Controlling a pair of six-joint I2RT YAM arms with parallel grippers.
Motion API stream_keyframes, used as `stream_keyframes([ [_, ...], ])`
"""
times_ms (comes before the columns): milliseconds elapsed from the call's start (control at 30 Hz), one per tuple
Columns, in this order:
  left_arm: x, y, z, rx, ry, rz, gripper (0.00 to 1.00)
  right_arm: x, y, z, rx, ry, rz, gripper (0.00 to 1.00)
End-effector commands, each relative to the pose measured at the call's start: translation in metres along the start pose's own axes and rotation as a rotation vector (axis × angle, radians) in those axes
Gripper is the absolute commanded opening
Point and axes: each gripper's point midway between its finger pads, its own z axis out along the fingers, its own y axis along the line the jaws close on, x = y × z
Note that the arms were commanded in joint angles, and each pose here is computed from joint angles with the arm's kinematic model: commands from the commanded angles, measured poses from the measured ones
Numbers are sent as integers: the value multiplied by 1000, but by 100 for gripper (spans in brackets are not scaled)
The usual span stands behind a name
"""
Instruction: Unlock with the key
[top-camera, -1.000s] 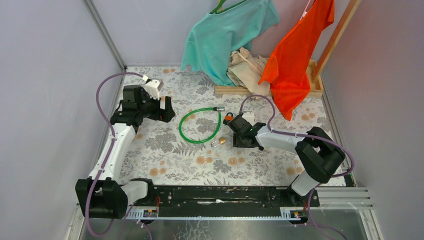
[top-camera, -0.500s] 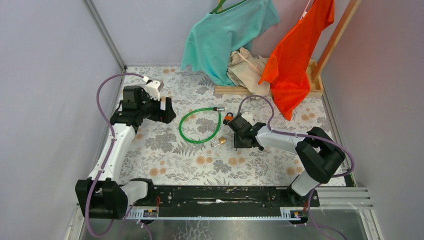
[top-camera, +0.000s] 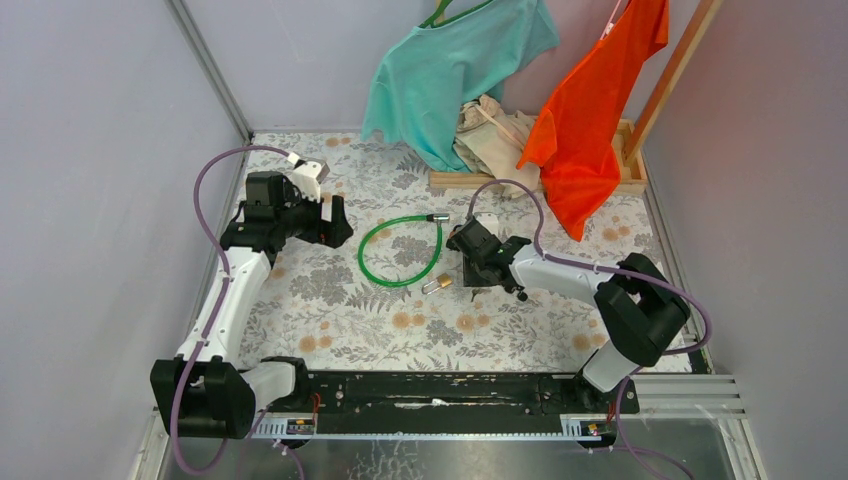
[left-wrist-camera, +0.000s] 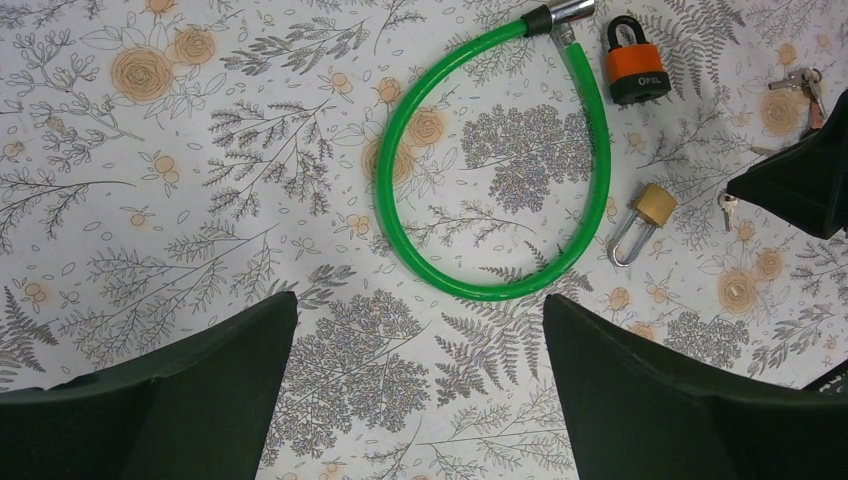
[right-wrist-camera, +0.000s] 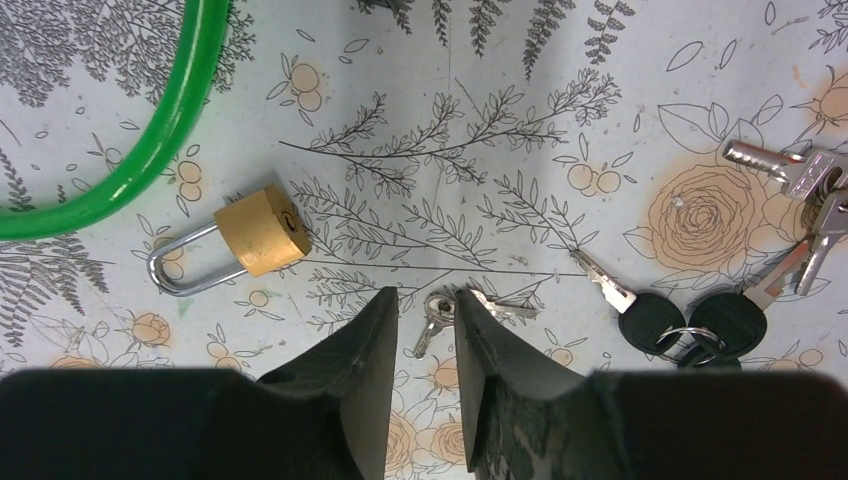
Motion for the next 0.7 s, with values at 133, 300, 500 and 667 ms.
stream_keyframes([
  [133, -10, -8, -13, 22, -36, 30, 100, 7, -2, 2, 15, 31, -44, 34],
  [300, -7, -9, -14, 26, -29, 32, 100, 12, -5, 7, 24, 44, -58, 34],
  [500, -7, -12, -14, 43, -29, 28, 100, 22, -9, 12, 33, 67, -61, 34],
  [667, -7, -14, -14, 48, -29, 24, 100, 30, -12, 15, 30, 78, -56, 26],
])
